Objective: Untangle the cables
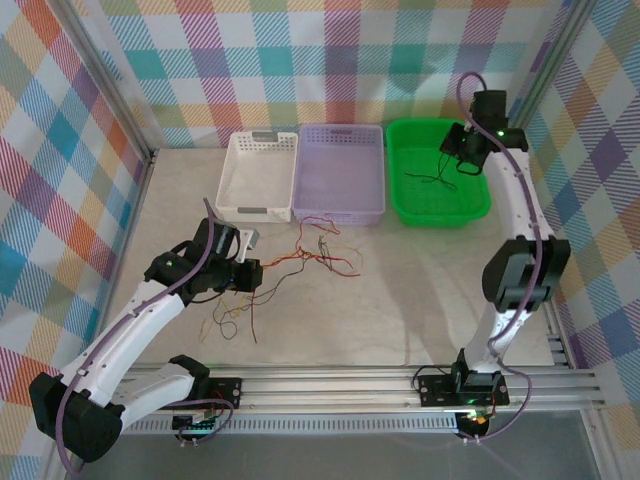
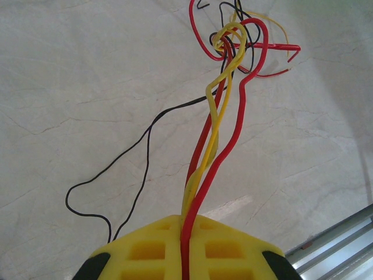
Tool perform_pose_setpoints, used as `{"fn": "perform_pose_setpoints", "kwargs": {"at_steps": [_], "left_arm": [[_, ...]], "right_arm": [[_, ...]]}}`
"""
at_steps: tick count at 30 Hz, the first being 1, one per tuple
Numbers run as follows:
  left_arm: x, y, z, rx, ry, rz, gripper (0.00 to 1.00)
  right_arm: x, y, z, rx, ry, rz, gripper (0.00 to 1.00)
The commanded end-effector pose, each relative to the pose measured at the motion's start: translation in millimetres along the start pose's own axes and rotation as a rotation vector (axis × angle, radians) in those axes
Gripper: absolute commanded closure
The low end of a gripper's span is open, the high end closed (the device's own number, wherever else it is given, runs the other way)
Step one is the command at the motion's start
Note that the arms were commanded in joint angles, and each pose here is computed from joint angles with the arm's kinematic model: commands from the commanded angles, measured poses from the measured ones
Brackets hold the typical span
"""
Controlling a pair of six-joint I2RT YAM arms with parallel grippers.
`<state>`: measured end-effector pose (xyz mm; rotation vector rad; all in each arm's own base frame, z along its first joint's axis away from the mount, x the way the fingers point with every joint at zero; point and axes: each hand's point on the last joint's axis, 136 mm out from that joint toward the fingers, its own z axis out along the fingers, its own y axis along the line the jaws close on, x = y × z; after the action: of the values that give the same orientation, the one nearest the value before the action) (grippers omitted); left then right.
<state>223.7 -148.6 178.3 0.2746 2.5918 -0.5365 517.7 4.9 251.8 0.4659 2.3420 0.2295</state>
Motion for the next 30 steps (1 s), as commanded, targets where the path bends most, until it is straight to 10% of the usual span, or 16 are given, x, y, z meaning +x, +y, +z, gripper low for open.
{"fn": "perform_pose_setpoints", "kwargs": {"at_steps": [1,11,30], "left_arm": [[-1.2,-6.5,-1.9,0.027,-0.023,0.037,1.0],[-0.6,-7.4,-2.4,0.031,-0.024,0.04,1.0],[0.5,-8.1,-0.3,0.035,-0.012,0.04,1.0]], "right_arm": [[21.1,-13.9,20.9,0.046,0.085,-0.002,1.0],[63.5,-28.1,73.5,0.096,0.276,-0.004,1.0],[9.1,7.8,8.7,-0.009,0.16,-0.012,0.54]]}}
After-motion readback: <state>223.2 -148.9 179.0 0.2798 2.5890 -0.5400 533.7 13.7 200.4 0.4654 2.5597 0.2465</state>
